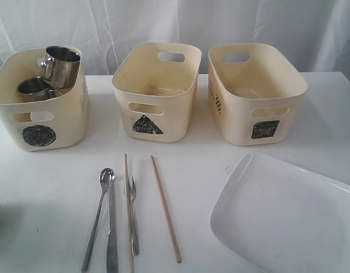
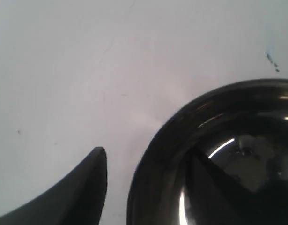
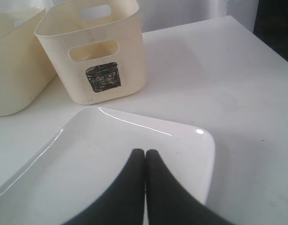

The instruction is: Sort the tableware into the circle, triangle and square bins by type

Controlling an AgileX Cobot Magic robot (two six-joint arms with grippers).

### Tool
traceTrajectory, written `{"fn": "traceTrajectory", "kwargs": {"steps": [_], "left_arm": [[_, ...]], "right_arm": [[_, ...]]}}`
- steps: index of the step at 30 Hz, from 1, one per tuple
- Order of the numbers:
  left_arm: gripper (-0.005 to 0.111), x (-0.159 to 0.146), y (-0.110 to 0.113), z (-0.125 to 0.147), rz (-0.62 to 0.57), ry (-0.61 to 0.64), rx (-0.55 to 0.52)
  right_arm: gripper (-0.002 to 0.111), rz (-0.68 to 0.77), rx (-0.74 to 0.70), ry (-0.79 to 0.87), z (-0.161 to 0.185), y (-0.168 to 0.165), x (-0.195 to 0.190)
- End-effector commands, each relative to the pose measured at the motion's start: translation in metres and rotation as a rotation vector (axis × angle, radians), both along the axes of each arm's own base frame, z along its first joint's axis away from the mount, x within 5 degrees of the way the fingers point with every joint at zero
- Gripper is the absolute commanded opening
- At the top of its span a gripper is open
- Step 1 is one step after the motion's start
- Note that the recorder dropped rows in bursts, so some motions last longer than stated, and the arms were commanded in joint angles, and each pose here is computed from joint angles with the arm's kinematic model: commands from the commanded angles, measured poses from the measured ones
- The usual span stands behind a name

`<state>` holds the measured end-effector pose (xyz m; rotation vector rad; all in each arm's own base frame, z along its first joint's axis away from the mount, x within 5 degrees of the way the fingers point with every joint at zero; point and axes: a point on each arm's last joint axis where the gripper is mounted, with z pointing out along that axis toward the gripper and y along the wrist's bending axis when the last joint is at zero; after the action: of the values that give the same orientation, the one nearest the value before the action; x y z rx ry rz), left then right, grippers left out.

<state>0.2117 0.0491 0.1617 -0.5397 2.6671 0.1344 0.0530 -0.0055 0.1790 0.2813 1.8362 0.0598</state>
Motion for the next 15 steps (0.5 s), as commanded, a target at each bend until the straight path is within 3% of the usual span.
{"fn": "traceTrajectory", "kwargs": {"steps": [1,7,11,15], "left_arm": [[0.043,-0.004,0.000,-0.006,0.026,0.040,-0.017],[0.000,-0.003,-0.001,-0.005,0.050,0.036,-0.040],[0.000,-0.001,-0.001,0.014,0.063,0.003,-0.044],[0.000,0.002,-0.002,0.062,-0.009,-0.110,-0.012]], "right_arm": [[0.000,0.004,-0.001,-0.023,0.003,0.000,0.000],[0.000,0.004,-0.001,-0.023,0.003,0.000,0.000],[0.000,0.004,-0.001,-0.023,0.003,0.000,0.000],[0.000,0.004,-0.001,-0.023,0.003,0.000,0.000]]}}
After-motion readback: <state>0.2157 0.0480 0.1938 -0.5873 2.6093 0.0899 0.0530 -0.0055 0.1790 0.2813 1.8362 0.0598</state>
